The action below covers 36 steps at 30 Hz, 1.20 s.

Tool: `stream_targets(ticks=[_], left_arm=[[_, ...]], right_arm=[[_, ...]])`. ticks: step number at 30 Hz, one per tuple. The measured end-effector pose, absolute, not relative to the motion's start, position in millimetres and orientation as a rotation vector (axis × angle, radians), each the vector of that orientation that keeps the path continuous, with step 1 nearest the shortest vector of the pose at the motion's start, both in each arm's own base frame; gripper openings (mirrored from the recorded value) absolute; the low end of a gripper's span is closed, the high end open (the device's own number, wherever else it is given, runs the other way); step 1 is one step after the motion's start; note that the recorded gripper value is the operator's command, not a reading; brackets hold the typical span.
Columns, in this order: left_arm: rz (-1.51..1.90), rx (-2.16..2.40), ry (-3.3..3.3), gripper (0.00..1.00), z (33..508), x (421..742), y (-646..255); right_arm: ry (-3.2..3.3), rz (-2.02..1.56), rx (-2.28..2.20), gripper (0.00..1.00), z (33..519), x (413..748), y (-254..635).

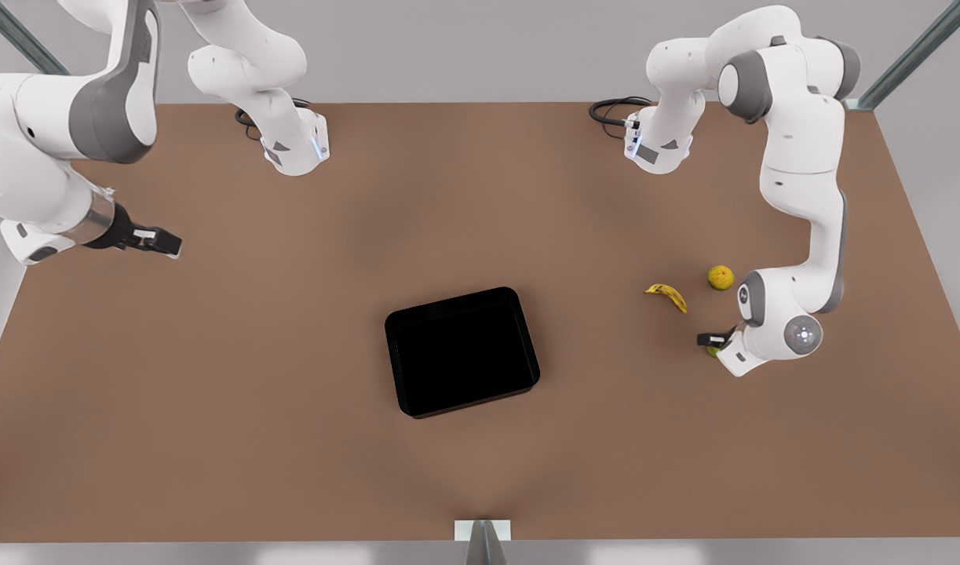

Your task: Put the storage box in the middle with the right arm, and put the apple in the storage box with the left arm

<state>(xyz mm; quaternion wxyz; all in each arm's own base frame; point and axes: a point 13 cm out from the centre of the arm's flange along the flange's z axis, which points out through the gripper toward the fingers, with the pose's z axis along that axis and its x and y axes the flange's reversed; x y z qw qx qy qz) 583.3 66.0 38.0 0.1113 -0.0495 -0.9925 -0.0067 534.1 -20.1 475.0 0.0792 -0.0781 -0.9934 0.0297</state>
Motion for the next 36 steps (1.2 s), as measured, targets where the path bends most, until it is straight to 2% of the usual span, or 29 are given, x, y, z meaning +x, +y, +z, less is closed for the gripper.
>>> stream_targets(ticks=[1, 2, 5, 6, 8, 11, 14, 16, 21, 23, 26, 27, 28, 31, 33, 34, 36], left_arm=[[-0.021, -0.149, -2.918, 0.69, 38, 584, 66], [-0.023, -0.151, -2.920, 0.65, 38, 585, 66], [-0.024, -0.155, -2.926, 0.63, 38, 586, 66], [-0.025, -0.156, -2.929, 0.58, 39, 587, 66], [-0.029, -0.156, -2.938, 0.58, 44, 590, 67], [-0.041, -0.196, -3.010, 0.58, 102, 616, 36], [-0.013, -0.328, -3.083, 0.58, 183, 658, -77], [0.021, -0.402, -3.085, 0.58, 211, 667, -168], [0.091, -0.494, -3.030, 0.58, 199, 619, -391], [0.138, -0.439, -3.022, 0.58, 192, 602, -437], [0.211, -0.313, -3.024, 0.58, 178, 593, -479], [0.229, -0.268, -3.024, 0.62, 172, 591, -488], [0.244, -0.221, -3.026, 1.00, 167, 590, -494], [0.270, -0.093, -3.037, 1.00, 166, 589, -503], [0.279, -0.018, -3.053, 1.00, 189, 594, -501], [0.276, 0.026, -3.064, 1.00, 216, 601, -489], [0.219, 0.214, -3.132, 1.00, 328, 643, -392]], right_arm=[[-2.970, 0.089, -0.242, 1.00, 474, 534, -23], [-2.968, 0.088, -0.250, 1.00, 474, 534, -26], [-2.961, 0.088, -0.264, 1.00, 473, 533, -31], [-2.957, 0.088, -0.266, 1.00, 472, 532, -31], [-2.952, 0.089, -0.264, 1.00, 472, 531, -31], [-2.948, 0.091, -0.255, 1.00, 471, 530, -27], [-2.944, 0.094, -0.246, 1.00, 469, 531, -24], [-2.942, 0.095, -0.244, 1.00, 468, 531, -23], [-2.940, 0.095, -0.252, 1.00, 468, 531, -26], [-2.937, 0.094, -0.255, 1.00, 467, 531, -27], [-2.932, 0.095, -0.257, 1.00, 465, 531, -28], [-2.931, 0.096, -0.256, 1.00, 465, 531, -27], [-2.931, 0.096, -0.255, 1.00, 465, 531, -27], [-2.930, 0.096, -0.252, 1.00, 465, 531, -26], [-2.930, 0.097, -0.251, 1.00, 464, 531, -25], [-2.930, 0.097, -0.251, 1.00, 464, 531, -25], [-2.930, 0.097, -0.251, 1.00, 464, 531, -25]])
